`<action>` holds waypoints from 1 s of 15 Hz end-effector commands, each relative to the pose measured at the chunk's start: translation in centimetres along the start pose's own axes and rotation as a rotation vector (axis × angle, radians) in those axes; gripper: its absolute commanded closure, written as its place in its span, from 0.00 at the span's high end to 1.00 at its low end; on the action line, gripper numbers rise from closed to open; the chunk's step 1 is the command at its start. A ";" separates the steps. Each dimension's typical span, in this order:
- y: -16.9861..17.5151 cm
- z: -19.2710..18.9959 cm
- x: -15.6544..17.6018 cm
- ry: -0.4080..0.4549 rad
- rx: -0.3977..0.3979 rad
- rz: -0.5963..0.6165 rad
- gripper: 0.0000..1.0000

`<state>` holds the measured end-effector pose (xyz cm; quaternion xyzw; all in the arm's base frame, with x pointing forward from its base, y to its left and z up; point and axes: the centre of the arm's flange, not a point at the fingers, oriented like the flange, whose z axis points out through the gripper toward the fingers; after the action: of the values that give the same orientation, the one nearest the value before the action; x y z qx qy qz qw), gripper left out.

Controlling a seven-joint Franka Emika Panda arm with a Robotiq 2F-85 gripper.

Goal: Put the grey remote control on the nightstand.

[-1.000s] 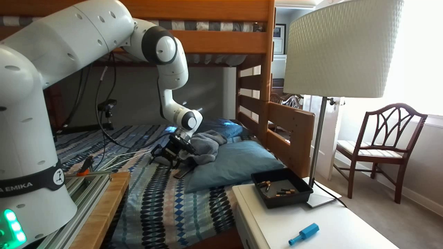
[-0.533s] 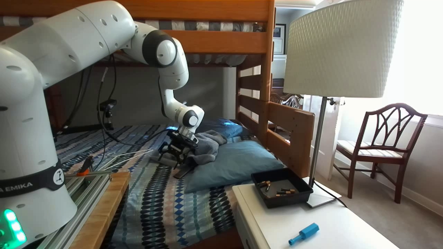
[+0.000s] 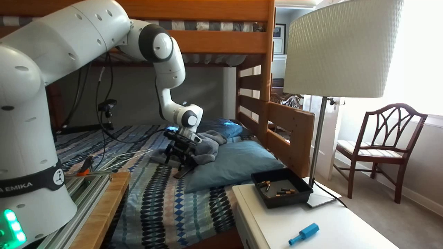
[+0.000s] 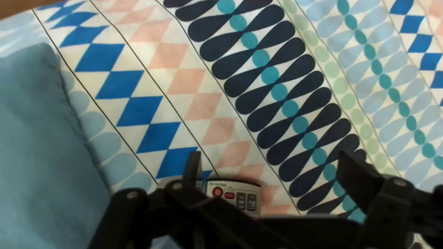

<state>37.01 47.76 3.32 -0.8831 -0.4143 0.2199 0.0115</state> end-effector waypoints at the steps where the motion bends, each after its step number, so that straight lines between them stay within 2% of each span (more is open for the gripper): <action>1: -0.4 0.0 -1.3 0.035 -0.112 0.136 1.00; 3: -0.4 -0.2 -1.1 0.072 -0.149 0.182 1.00; 4: 0.2 -0.1 0.0 0.046 -0.086 0.137 1.00; 9: -0.1 -0.1 0.1 0.060 -0.113 0.168 1.00; 10: 0.0 -0.1 0.4 0.116 -0.106 0.242 1.00; 15: 0.6 -0.3 2.3 0.314 -0.059 0.450 1.00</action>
<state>38.99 48.60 3.49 -0.9584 -0.2671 0.0996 -0.0122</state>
